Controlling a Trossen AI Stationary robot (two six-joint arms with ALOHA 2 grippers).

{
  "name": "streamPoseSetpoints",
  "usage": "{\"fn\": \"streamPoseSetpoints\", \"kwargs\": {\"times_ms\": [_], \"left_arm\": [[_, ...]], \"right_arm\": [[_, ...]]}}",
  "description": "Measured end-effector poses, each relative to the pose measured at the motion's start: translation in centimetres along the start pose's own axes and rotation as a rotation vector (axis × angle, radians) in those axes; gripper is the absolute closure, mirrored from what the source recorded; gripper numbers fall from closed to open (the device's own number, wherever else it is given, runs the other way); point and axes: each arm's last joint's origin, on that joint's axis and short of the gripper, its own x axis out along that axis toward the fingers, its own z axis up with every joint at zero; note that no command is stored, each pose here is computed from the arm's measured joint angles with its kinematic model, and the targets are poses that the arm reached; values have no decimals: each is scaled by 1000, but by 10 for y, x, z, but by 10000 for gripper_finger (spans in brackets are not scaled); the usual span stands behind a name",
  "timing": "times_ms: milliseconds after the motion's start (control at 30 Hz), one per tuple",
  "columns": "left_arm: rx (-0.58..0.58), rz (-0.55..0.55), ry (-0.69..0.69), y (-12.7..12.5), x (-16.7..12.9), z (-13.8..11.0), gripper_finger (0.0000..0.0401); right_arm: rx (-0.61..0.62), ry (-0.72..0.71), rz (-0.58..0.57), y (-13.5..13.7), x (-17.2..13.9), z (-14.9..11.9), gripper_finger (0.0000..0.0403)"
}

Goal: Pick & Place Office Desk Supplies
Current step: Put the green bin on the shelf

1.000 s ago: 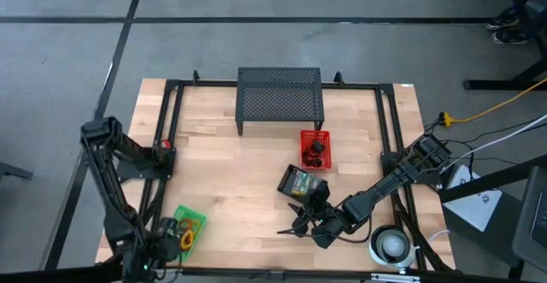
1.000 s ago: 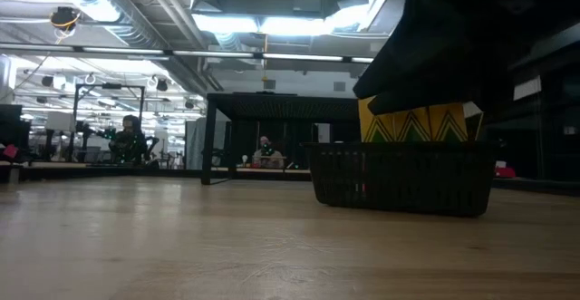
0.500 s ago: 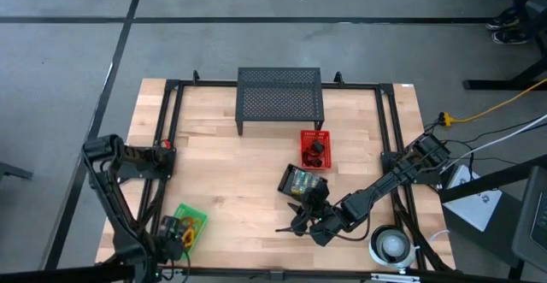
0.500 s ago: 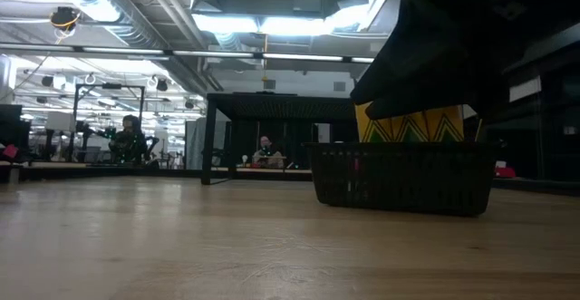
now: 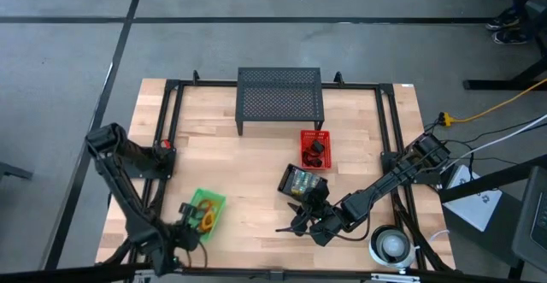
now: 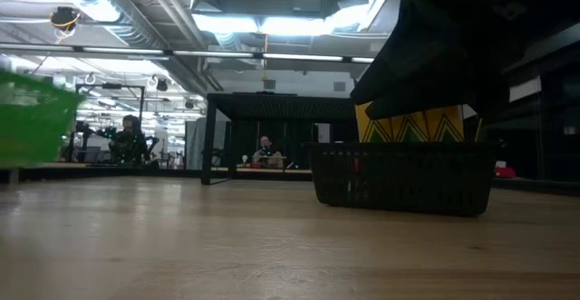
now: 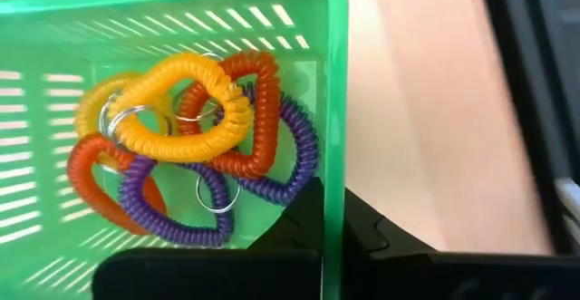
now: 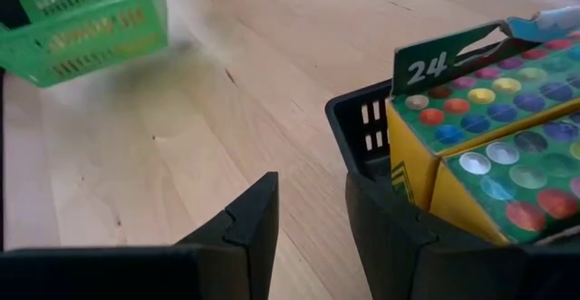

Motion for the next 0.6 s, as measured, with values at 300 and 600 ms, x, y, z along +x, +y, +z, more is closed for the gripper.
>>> {"fn": "streamPoseSetpoints", "kwargs": {"times_ms": [300, 600], "left_arm": [[88, 220, -20, 64, -35, 49, 399], [139, 206, -193, 134, -48, 100, 399]], "right_arm": [[5, -6, -3, 0, 0, 0, 271], [-166, -280, -18, 22, -14, 21, 271]]}}
